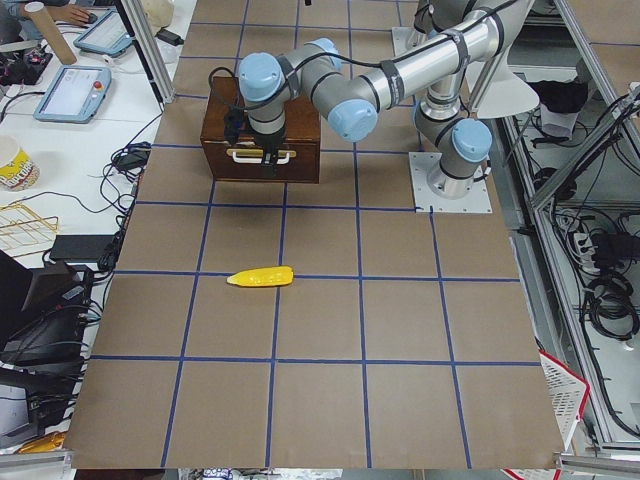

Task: Open drawer and put corn inside
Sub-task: 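Move the left gripper off the cabinet toward the drawer's white handle, then lower the left gripper and hook the white drawer handle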

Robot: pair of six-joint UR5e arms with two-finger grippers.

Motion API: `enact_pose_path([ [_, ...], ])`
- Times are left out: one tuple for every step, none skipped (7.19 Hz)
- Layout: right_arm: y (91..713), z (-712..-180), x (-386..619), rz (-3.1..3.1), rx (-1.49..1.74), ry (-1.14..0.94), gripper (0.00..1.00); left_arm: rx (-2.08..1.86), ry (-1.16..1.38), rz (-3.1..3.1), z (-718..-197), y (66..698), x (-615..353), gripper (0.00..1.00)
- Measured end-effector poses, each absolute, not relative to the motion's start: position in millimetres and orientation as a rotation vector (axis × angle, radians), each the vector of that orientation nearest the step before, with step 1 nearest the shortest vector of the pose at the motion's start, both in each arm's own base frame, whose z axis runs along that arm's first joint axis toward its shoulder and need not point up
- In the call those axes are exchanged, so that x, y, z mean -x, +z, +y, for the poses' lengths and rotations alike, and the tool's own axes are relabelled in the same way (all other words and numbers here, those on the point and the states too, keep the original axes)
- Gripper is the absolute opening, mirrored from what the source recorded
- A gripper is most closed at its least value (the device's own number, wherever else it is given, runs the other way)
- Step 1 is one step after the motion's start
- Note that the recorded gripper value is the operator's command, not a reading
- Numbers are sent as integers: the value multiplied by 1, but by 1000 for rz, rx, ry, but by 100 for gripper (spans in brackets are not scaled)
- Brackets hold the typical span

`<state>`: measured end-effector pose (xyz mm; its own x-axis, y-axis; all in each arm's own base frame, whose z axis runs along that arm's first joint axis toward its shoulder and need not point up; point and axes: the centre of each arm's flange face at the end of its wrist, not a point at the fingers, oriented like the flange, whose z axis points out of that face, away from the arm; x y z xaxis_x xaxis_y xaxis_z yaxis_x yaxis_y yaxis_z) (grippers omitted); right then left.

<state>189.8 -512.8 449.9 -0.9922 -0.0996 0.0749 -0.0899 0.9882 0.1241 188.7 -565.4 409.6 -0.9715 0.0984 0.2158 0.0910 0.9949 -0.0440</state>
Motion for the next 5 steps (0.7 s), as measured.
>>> enact_pose_path([
  [450, -513, -190, -3052, -145, -185, 100, 151, 66, -2897, -575, 390, -198, 100],
  [450, -513, -190, -3052, -145, -185, 100, 145, 83, -2870, -584, 373, -203, 100],
  [450, -513, -190, -3052, -145, -185, 100, 127, 90, -2832, -591, 358, -203, 100],
  [450, -513, -190, -3052, -145, -185, 100, 101, 83, -2804, -597, 345, -200, 100],
  [450, -513, -190, -3051, -145, -185, 100, 77, 67, -2789, -603, 337, -193, 100],
])
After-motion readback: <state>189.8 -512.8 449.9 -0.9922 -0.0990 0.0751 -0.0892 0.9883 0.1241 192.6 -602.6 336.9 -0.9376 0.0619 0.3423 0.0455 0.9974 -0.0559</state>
